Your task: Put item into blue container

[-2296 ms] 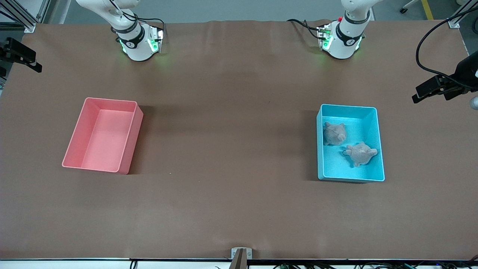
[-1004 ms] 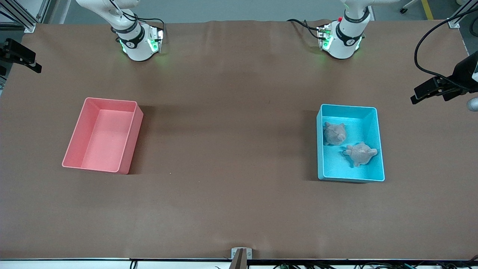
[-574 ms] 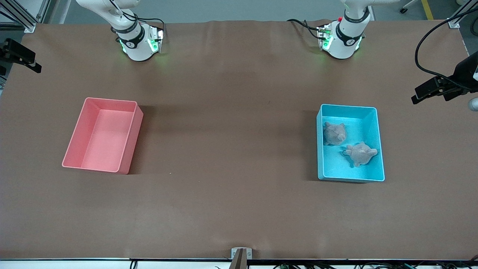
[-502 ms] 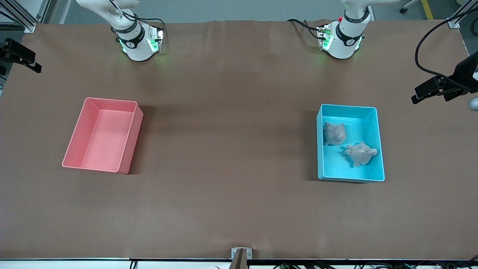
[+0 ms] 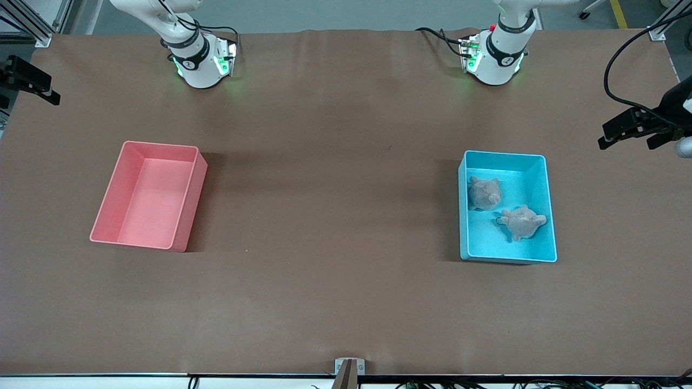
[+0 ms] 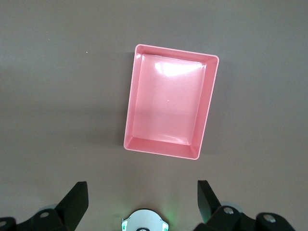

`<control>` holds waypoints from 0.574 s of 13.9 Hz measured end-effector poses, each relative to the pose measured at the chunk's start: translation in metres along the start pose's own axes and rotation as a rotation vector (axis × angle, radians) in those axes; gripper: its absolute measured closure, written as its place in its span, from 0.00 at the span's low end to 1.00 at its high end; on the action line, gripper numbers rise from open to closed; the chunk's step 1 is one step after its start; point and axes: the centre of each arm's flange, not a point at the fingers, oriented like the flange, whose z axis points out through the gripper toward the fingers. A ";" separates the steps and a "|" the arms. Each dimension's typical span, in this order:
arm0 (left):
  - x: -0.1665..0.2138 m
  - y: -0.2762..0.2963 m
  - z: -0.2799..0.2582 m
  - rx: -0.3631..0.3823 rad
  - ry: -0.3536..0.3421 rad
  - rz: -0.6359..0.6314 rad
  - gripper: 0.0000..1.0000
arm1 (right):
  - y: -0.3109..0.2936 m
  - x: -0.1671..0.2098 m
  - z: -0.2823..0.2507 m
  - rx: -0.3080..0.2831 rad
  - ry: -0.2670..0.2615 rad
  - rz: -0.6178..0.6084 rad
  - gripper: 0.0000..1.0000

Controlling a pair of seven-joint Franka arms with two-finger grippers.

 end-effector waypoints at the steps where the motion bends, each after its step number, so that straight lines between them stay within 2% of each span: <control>1: 0.000 0.000 0.000 0.000 0.001 0.000 0.00 | 0.000 0.000 0.000 0.000 0.000 0.000 0.00; 8: 0.001 0.000 -0.003 0.001 0.011 0.000 0.00 | -0.001 0.000 0.000 0.000 0.000 -0.002 0.00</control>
